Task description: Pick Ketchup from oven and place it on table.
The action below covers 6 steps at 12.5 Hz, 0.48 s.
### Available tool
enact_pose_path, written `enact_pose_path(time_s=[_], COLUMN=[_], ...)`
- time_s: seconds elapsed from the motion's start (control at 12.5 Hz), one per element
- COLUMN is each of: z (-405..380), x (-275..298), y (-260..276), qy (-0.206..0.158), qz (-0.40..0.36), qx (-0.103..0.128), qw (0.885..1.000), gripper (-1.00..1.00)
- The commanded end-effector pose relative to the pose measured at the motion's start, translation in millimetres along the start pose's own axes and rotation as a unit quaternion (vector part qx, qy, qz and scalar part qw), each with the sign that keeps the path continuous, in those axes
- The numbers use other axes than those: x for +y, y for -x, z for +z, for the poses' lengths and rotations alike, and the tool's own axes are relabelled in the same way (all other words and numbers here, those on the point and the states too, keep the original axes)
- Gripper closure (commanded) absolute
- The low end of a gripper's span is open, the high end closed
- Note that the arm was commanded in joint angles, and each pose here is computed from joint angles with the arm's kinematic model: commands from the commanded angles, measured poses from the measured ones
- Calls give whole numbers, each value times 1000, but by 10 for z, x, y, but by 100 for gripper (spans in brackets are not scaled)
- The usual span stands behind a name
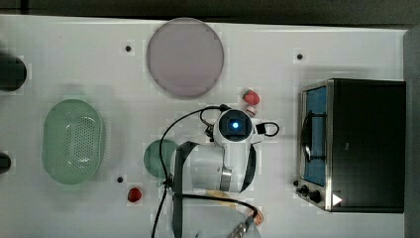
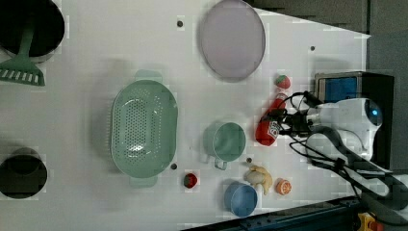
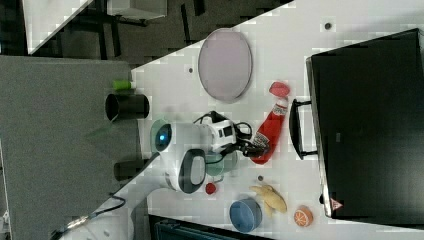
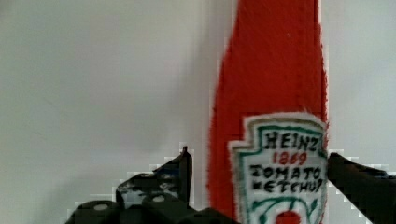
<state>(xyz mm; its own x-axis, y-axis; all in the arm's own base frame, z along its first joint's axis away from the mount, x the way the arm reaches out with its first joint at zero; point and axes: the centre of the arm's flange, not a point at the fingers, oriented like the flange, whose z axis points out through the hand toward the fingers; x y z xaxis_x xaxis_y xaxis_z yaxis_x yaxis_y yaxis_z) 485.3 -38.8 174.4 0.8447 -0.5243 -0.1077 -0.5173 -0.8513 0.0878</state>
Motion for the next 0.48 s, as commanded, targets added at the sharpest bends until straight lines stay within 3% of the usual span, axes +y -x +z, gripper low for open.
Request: enact_pose_path(time_s=[0.08,0.32,0.48], z=[-1466,-2602,-3367], x=[-122,-72,13], y=[-283,-275,-274], qy=[-77,-89,-97], qz=[100,126,150], qx=[80,65,69], qw=[989,986,982], gripper=[-100,-100,-100])
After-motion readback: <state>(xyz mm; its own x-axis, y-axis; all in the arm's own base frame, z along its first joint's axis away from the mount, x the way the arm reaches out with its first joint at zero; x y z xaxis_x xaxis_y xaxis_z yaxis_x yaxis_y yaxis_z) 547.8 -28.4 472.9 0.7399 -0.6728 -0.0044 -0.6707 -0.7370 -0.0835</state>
